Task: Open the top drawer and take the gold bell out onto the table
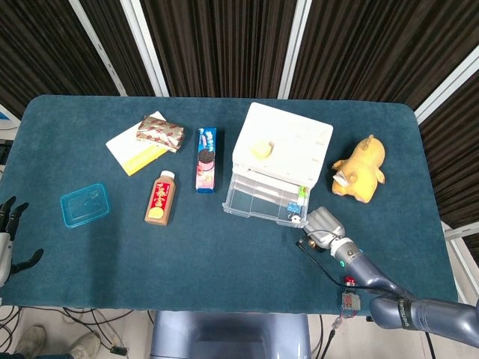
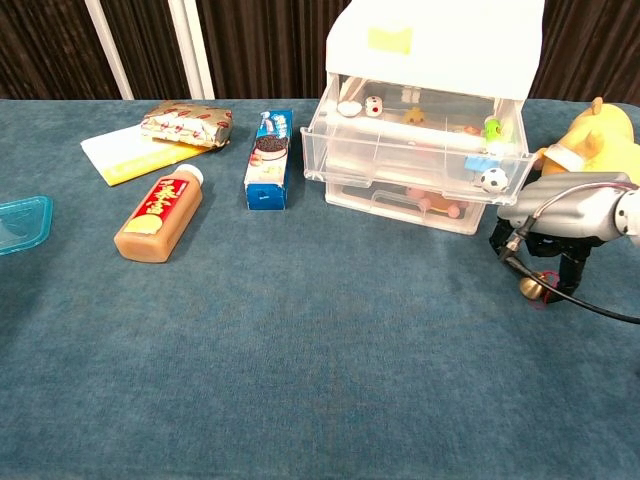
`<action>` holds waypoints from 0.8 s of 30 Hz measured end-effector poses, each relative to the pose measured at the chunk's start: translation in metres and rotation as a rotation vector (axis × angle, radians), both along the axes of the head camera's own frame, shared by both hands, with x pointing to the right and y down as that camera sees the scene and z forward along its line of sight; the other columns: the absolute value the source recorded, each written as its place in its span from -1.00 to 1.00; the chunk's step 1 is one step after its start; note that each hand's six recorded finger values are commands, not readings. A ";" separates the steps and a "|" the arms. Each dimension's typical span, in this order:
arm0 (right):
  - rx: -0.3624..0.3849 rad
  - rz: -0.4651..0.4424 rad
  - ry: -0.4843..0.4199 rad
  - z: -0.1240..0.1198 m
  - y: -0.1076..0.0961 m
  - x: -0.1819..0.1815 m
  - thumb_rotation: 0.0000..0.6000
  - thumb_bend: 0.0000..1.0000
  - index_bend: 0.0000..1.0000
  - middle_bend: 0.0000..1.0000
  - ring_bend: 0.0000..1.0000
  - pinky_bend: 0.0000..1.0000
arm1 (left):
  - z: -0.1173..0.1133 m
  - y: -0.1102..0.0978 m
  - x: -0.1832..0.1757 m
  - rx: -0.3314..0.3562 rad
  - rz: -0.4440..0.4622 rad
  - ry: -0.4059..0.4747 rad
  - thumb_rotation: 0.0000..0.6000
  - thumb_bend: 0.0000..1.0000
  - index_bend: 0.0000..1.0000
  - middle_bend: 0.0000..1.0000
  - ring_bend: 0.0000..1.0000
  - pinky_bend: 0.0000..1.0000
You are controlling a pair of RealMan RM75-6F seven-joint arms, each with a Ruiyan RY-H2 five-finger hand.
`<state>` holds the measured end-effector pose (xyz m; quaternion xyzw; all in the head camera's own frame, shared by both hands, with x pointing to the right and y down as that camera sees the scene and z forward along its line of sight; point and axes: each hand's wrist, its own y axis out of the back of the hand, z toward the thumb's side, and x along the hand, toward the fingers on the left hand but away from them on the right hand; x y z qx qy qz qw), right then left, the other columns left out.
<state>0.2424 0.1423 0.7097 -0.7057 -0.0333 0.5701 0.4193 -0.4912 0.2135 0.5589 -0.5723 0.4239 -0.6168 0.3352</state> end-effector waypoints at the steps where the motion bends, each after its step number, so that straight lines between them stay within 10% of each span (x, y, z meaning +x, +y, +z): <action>1: 0.000 -0.004 0.002 0.001 0.000 -0.001 1.00 -0.53 0.30 1.00 1.00 1.00 | 0.000 0.000 0.000 0.000 -0.001 0.000 1.00 -0.62 -0.80 -1.00 -1.00 -1.00; 24: -0.006 -0.029 0.057 0.000 0.000 -0.006 1.00 -0.54 -0.14 1.00 1.00 1.00 | 0.000 0.000 -0.001 0.000 -0.003 0.000 1.00 -0.62 -0.79 -1.00 -1.00 -1.00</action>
